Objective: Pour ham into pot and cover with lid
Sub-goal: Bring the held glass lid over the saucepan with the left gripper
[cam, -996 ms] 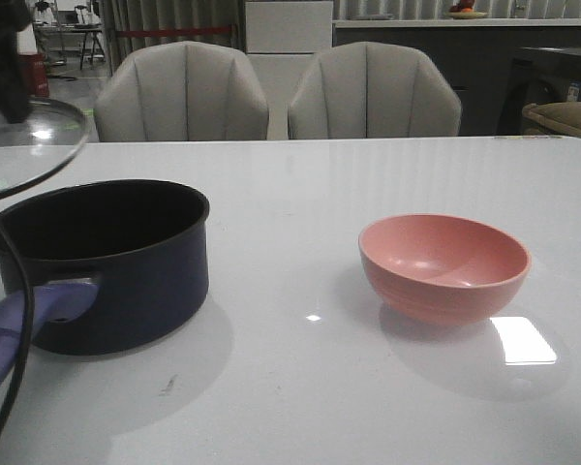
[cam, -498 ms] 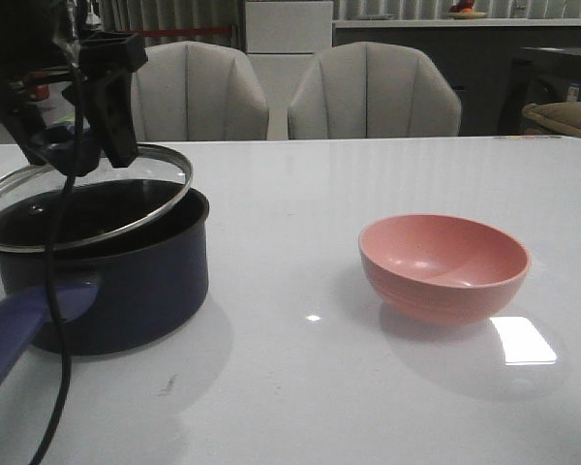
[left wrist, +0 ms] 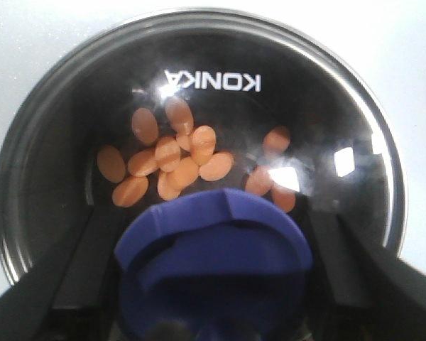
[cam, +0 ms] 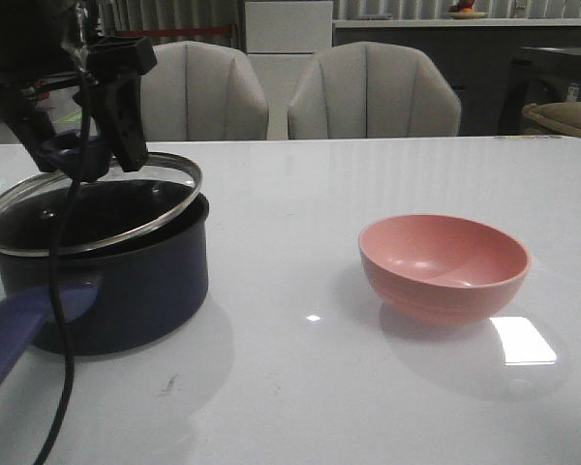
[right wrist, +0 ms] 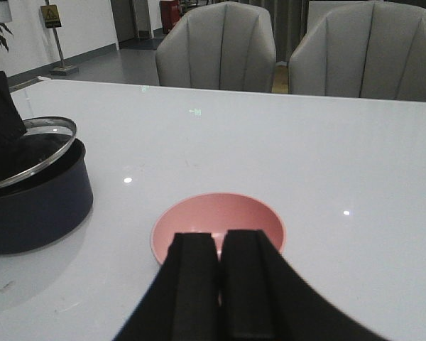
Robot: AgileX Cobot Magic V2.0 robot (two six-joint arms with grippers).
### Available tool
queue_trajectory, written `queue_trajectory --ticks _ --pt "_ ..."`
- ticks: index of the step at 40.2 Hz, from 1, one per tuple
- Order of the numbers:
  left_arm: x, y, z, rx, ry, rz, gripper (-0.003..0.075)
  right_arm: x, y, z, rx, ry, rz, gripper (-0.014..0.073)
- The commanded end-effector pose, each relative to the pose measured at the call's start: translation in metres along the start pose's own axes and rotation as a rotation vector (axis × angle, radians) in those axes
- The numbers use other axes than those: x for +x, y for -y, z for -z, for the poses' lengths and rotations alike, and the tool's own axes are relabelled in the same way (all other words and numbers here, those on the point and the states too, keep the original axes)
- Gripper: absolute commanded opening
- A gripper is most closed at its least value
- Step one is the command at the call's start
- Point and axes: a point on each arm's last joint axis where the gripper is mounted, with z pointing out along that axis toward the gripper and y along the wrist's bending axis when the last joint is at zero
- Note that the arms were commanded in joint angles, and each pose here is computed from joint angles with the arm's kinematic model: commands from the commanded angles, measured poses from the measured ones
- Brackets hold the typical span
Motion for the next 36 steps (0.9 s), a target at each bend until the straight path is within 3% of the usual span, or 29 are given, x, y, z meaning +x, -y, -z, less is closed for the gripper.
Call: queue_trajectory --ticks 1,6,17,36 --pt "-0.0076 0.0070 0.0252 0.024 0.110 -0.011 0.0158 -0.0156 0.0014 0.0002 0.025 0.099 0.012 0.0150" --pt "-0.0076 0.0070 0.0252 0.024 0.110 -0.011 0.0211 -0.0156 0.0014 0.0002 0.025 0.099 0.012 0.0150" --pt "-0.0096 0.0077 0.0254 0.031 0.132 -0.008 0.0452 -0.0156 0.0014 0.0002 0.025 0.099 0.012 0.0150" --pt "-0.0108 0.0091 0.0190 0.051 0.121 0.008 0.0486 -0.0156 0.0014 0.0002 0.025 0.099 0.012 0.0150"
